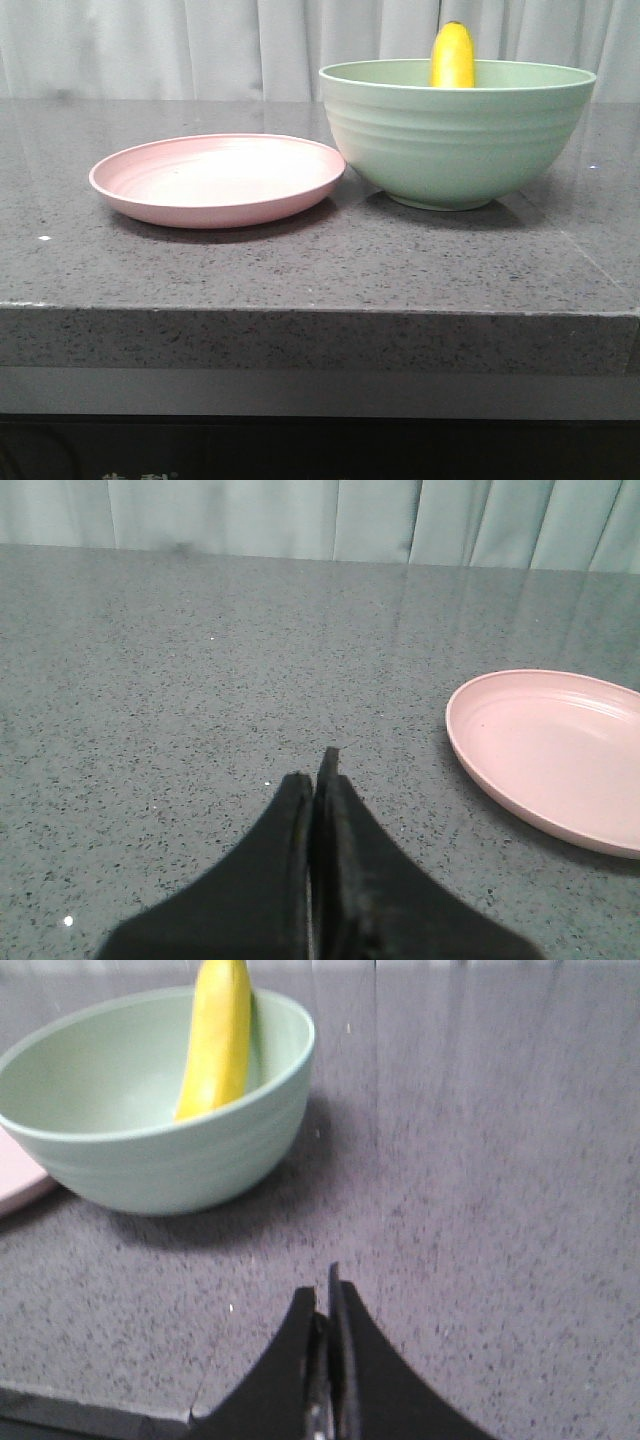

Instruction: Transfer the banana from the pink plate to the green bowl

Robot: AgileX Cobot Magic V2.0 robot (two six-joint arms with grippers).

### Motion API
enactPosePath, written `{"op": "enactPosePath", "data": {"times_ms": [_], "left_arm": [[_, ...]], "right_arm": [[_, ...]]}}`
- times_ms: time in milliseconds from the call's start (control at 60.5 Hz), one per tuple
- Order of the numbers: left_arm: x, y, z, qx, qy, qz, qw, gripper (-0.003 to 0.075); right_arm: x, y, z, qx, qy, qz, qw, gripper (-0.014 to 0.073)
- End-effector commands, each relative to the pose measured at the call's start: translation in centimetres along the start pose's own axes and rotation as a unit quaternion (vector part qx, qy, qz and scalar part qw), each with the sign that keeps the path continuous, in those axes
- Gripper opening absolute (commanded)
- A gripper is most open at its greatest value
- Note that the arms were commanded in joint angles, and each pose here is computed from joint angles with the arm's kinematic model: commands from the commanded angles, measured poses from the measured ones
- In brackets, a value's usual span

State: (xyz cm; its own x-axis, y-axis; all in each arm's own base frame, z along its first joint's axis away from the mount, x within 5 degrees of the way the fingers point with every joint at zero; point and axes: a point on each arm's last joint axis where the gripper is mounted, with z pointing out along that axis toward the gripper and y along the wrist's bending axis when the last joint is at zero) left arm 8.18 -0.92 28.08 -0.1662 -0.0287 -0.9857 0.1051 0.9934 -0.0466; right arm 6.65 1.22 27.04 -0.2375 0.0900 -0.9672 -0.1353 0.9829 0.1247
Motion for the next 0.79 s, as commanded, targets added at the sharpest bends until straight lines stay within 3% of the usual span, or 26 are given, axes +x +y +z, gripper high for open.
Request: {"op": "enactPosePath", "data": {"times_ms": [0, 612, 777], "left_arm": [[-1.5, -0.1, -0.5, 0.006, -0.063, -0.01, 0.998, -0.0018], [-1.5, -0.1, -0.5, 0.006, -0.064, -0.01, 0.998, -0.0018], [0.4, 0.0, -1.1, 0.004, -0.076, -0.01, 0.997, -0.0018]], "right_arm": [[-1.8, 0.1, -1.0, 0.0, -0.081, -0.007, 0.997, -0.0069], [-1.8, 0.1, -1.2, -0.001, -0.088, -0.007, 0.996, -0.0069], [-1.8, 0.1, -1.2, -0.001, -0.088, -0.007, 0.996, -0.0069]]}}
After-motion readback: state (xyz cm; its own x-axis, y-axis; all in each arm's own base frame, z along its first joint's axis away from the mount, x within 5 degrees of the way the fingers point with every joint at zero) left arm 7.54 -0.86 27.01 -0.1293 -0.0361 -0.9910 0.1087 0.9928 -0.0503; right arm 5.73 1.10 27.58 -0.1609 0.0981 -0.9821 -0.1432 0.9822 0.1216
